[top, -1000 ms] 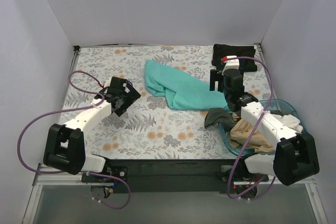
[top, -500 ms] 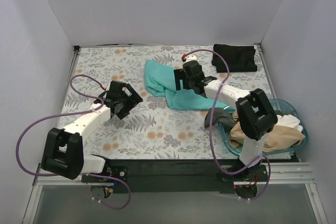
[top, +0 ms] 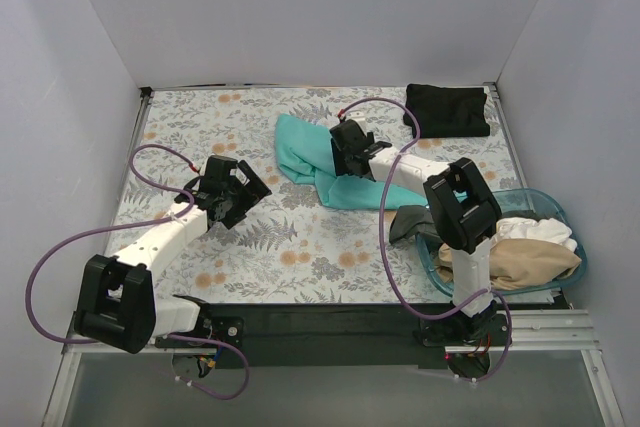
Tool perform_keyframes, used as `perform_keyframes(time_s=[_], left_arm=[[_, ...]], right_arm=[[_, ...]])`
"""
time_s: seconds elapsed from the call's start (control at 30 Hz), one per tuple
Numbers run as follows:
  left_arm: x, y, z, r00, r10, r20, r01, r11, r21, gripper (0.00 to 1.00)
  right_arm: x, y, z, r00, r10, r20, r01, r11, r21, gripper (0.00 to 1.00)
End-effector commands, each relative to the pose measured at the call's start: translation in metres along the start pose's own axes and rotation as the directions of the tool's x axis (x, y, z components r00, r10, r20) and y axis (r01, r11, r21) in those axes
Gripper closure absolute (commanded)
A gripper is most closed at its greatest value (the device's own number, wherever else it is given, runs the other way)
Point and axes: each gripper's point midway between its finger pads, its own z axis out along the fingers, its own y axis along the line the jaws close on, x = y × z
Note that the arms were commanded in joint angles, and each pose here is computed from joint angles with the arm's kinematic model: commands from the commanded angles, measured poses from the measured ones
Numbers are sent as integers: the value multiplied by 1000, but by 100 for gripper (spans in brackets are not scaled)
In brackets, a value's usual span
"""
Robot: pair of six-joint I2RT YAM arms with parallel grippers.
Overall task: Fold and stack the t-shirts
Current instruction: Flatten the tshirt out
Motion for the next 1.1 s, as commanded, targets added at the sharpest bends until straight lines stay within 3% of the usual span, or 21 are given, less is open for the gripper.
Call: perform_keyframes(time_s=[0.0,0.2,0.23,0.27,0.37,0.53,0.77,1.07], left_arm=[[-2,1,-1,1000,10,5,-10,1000,-1,2],[-3,-2,-2,1000,18,2,-18,1000,6,2],[-4,-3,-1,1000,19,4,-19,1000,9,2],[-5,-5,-1,1000,20,7,-20,1000,13,2],[-6,-9,4,999,33,-3,-33,999,19,2],[-5,-27,20,998,41,-43,-38,997,65,2],[0,-59,59,991,94,-90,-85,991,99,12],[-7,-64,120,990,120,-79,-122,993,-9,46]], right_arm=[[7,-9,1,1000,25,-9,-24,999,48,32],[8,-12,-5,999,38,-5,-38,998,52,68],[11,-13,-5,999,35,-9,-35,998,57,81],[11,-15,-7,999,39,-8,-39,997,60,87],[6,-18,-20,998,58,14,-59,997,49,98],[-25,-32,-65,985,111,129,-114,993,23,99],[-30,-58,-111,962,156,222,-163,987,12,99],[-22,-82,-151,934,207,292,-209,978,-26,99]])
